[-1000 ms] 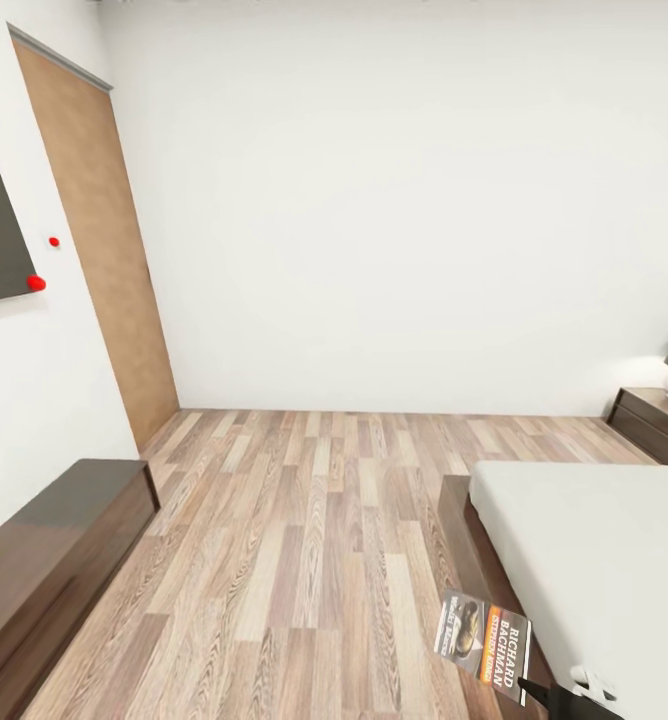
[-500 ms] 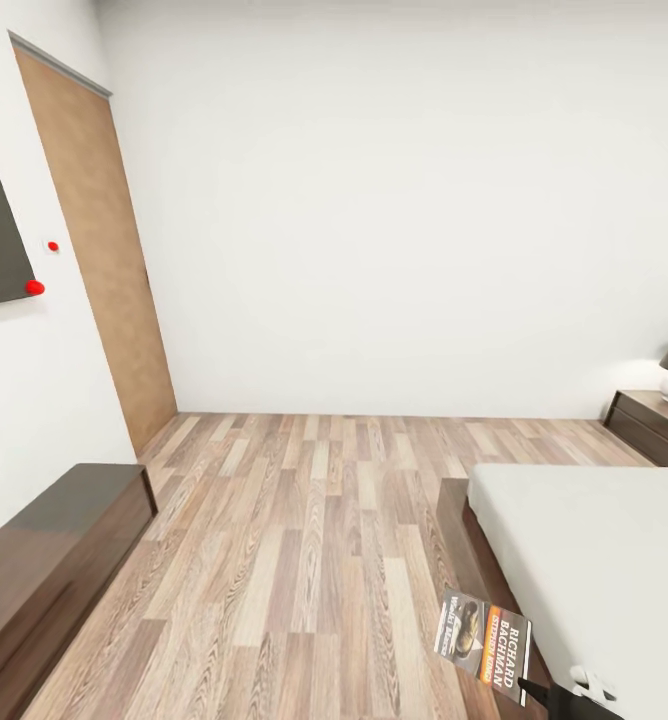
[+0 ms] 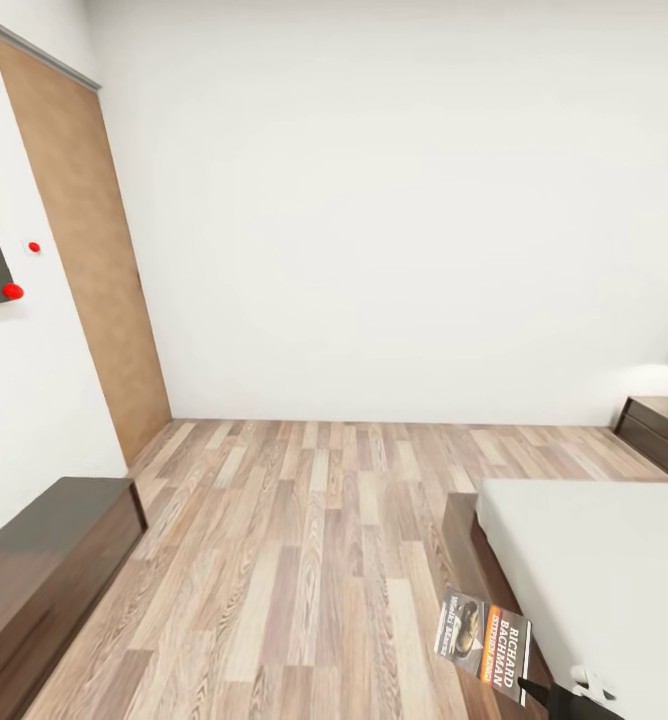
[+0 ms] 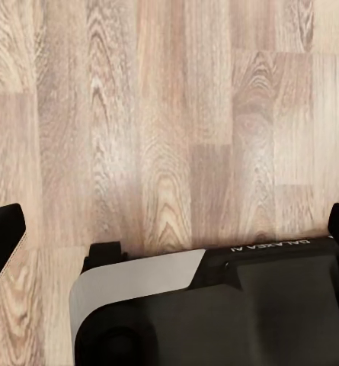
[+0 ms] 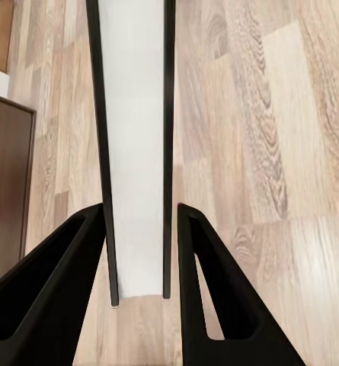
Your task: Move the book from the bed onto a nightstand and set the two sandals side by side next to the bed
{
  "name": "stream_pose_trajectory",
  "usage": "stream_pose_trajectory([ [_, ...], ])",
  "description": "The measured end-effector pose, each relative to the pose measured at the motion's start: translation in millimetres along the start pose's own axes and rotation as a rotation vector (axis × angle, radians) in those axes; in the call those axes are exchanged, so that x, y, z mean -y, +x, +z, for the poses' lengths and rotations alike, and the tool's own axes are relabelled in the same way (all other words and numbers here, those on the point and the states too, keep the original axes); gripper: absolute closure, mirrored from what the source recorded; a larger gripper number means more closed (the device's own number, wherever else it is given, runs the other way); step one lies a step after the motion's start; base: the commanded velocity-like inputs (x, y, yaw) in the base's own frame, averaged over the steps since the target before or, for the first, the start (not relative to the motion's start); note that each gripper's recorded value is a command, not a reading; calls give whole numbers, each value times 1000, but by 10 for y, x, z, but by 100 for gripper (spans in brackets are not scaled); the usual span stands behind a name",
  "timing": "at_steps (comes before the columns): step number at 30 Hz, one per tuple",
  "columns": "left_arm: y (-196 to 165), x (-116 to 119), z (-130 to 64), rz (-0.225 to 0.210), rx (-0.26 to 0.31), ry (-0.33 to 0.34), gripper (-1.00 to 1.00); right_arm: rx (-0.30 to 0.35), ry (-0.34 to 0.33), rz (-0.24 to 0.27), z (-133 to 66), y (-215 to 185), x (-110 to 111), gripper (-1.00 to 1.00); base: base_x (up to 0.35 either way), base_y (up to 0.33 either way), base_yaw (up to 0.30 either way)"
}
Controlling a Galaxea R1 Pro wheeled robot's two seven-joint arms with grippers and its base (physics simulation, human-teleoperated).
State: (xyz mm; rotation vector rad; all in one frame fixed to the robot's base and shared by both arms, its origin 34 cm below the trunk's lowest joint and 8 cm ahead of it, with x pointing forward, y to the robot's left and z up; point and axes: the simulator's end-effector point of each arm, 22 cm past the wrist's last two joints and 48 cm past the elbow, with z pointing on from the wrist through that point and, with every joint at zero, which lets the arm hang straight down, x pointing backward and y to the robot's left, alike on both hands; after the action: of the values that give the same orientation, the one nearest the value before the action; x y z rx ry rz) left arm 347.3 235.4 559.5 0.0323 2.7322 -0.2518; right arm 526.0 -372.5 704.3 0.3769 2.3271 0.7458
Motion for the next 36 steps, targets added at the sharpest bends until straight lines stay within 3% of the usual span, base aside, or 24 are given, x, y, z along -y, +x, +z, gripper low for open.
stream_pose_trajectory([
  [28,-4,34,7,13,-2,6,-100,-2,0,-2,0,6,1,100,328,0,0],
  [36,-138,-54,6,25,26,-11,-100,-2,1,-2,5,8,-2,100,328,0,0],
])
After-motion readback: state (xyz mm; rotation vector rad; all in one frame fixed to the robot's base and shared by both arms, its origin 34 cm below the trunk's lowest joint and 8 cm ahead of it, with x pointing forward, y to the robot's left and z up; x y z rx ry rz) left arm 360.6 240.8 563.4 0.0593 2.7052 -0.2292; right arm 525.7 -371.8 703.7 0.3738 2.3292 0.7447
